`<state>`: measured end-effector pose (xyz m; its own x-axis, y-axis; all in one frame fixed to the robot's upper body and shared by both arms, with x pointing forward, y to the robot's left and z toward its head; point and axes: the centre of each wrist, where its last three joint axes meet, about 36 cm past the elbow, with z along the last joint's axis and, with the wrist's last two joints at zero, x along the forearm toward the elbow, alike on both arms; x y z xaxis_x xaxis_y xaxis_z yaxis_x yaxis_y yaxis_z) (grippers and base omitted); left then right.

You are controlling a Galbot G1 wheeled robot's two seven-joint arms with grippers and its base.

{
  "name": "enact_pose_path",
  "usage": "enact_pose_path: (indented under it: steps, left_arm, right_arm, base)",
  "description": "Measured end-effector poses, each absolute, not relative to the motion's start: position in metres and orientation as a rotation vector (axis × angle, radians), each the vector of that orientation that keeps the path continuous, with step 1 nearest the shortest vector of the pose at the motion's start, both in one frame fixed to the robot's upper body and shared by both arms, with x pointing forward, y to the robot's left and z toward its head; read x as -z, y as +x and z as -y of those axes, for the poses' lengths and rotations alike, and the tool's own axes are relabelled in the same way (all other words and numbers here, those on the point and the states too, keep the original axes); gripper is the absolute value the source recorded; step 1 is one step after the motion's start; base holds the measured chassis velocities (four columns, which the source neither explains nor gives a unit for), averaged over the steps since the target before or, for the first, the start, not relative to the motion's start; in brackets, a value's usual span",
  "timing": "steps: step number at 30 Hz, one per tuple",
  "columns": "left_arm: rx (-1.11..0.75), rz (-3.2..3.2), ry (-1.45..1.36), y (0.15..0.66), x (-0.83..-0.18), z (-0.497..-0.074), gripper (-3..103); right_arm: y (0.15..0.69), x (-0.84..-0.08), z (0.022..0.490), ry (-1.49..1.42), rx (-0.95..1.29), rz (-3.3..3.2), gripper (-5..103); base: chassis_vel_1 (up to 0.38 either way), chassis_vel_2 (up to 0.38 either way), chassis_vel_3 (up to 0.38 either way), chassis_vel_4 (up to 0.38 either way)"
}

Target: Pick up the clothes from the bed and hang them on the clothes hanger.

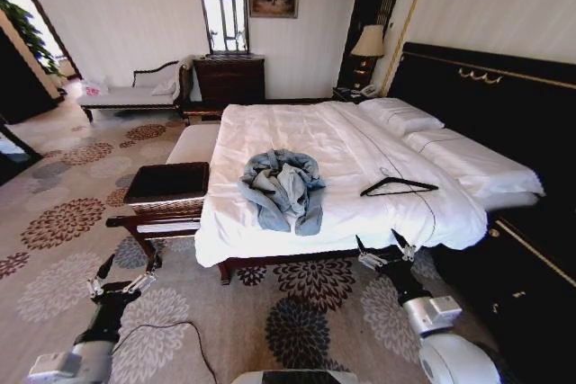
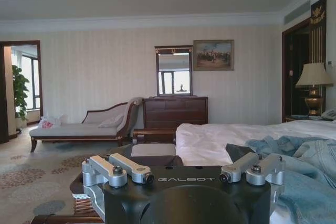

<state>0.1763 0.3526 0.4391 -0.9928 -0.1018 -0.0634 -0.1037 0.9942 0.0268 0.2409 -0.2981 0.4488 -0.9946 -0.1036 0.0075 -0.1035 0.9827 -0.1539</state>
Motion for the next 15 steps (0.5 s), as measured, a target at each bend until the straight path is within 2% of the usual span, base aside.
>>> enact_pose_path:
  steps: [12, 13, 15]
  left_arm:
    - [-0.059, -3.075, -0.190, 0.1753, -0.4349, -0.3558, 100]
    - [-0.061, -3.074, -0.189, 0.1758, -0.4349, -0.3560, 100]
    - [-0.063, -3.073, -0.188, 0.1762, -0.4347, -0.3563, 100]
  right_arm:
    - [0.2403, -0.4436, 0.3056, -0.112, 0.236, -3.135, 100]
    - [0.2397, -0.4419, 0.3054, -0.108, 0.234, -3.139, 103]
    - [0.2391, -0.4401, 0.3052, -0.098, 0.233, -3.146, 100]
  base:
    - [0.000, 0.000, 0.000, 0.000]
    - [0.000, 0.000, 0.000, 0.000]
    - [0.000, 0.000, 0.000, 0.000]
